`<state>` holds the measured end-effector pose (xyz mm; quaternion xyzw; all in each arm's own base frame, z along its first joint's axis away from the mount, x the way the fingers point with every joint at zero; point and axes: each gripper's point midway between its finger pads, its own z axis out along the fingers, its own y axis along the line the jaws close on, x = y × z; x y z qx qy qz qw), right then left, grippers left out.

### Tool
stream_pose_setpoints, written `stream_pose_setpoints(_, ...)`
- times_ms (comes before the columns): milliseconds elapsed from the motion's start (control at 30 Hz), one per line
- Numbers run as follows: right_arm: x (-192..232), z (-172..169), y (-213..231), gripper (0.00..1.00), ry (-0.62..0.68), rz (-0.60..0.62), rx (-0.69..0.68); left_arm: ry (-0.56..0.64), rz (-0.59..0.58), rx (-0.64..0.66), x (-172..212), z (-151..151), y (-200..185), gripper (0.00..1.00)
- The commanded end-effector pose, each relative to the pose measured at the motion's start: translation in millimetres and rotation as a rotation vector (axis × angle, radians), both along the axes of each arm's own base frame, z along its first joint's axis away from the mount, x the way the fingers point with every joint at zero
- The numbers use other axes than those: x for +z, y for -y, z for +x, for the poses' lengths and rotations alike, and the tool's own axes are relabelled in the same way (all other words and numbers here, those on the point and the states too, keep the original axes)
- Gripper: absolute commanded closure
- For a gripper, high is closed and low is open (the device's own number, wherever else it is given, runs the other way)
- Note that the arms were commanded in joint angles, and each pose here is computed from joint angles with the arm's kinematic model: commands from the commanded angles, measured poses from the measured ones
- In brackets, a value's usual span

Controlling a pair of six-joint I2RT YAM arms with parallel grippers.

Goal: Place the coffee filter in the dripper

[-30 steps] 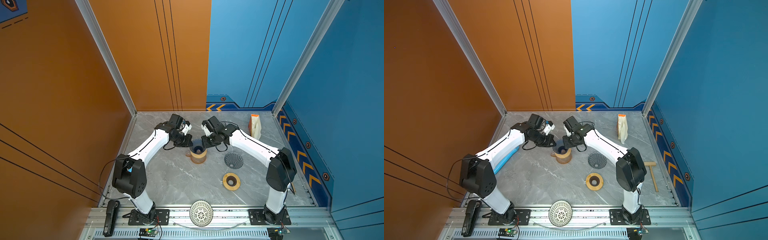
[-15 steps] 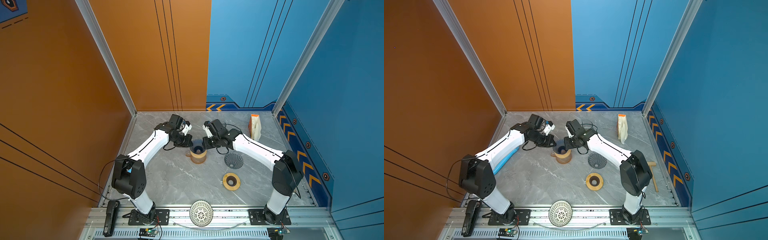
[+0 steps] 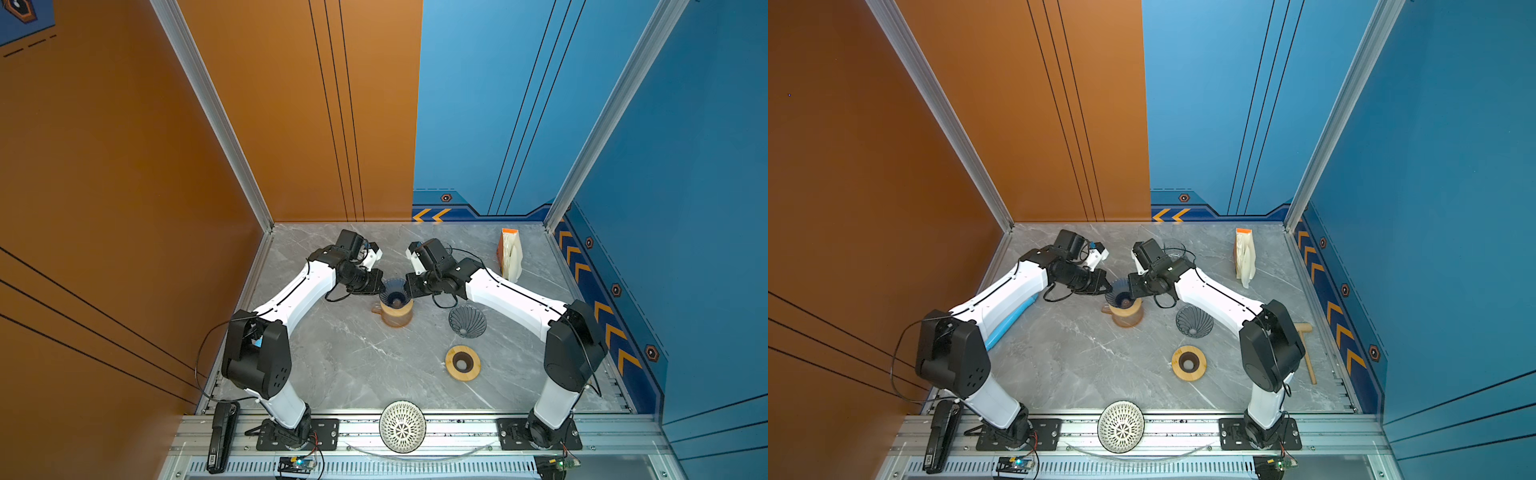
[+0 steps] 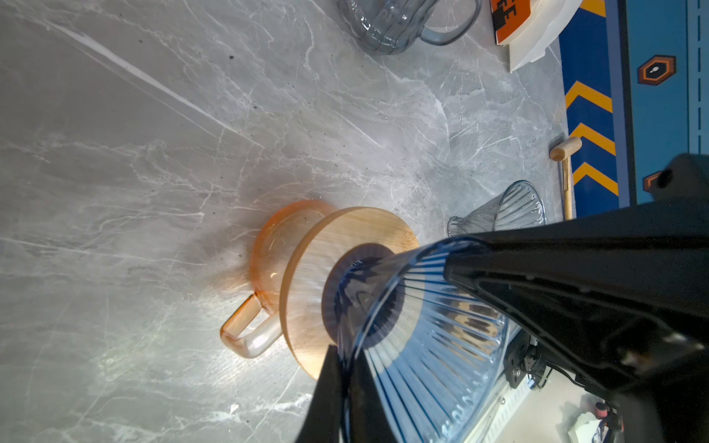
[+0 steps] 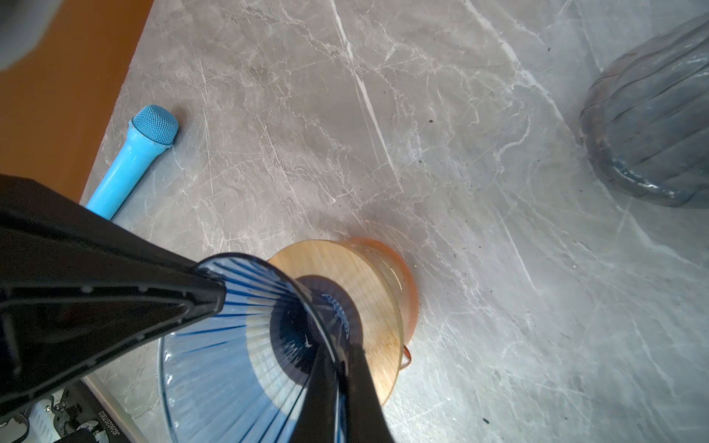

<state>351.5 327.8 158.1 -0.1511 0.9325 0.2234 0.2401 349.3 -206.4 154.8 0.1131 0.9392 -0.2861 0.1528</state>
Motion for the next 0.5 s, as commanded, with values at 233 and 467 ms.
stream_pose_setpoints(233,-72,-38,19,0.98,-0.28,-0.168,0.012,-0.171,0.115,0.0,-57,-10,-14,1.0)
stream_pose_setpoints(467,-69,-28,26,0.98,-0.26,-0.168,0.01,-0.146,0.137,-0.002,-51,-9,-15,1.0)
